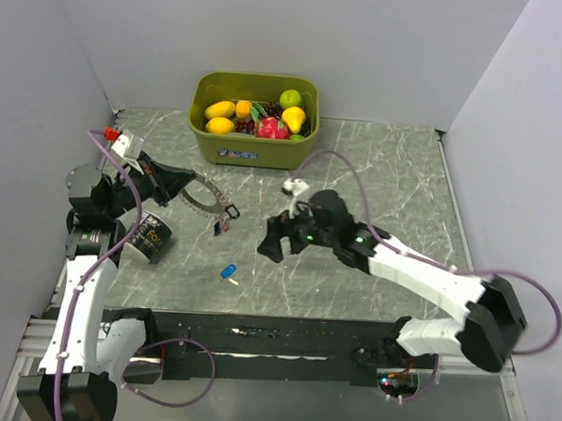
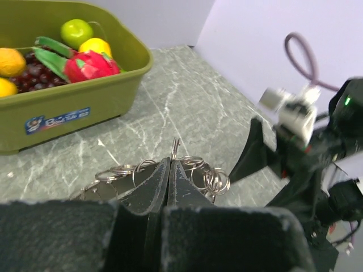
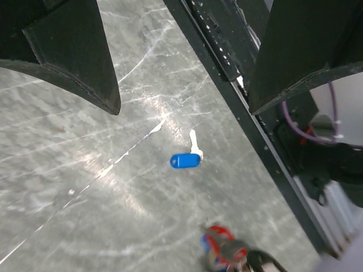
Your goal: Put the keys on the keyring
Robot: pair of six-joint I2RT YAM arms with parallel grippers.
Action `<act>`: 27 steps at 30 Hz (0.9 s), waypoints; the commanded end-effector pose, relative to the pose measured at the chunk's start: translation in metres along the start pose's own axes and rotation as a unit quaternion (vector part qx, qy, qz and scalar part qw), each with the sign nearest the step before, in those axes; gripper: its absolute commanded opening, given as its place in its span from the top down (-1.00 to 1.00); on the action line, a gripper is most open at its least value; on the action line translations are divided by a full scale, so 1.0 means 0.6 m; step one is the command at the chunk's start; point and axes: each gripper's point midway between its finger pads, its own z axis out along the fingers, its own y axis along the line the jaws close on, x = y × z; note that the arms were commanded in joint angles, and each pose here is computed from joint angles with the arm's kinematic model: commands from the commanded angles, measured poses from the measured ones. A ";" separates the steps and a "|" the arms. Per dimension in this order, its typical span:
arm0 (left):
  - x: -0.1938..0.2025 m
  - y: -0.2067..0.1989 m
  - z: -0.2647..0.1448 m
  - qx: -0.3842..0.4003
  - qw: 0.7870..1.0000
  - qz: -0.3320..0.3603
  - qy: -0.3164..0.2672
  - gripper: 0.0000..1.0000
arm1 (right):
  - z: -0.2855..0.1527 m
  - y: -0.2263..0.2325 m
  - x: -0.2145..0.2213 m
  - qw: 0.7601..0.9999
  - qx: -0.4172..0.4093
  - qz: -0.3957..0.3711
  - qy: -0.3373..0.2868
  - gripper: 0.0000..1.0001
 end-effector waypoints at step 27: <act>-0.132 0.002 -0.040 -0.124 0.984 0.096 -0.088 0.98 | 0.268 0.074 0.152 0.965 0.099 -0.012 0.241 -0.28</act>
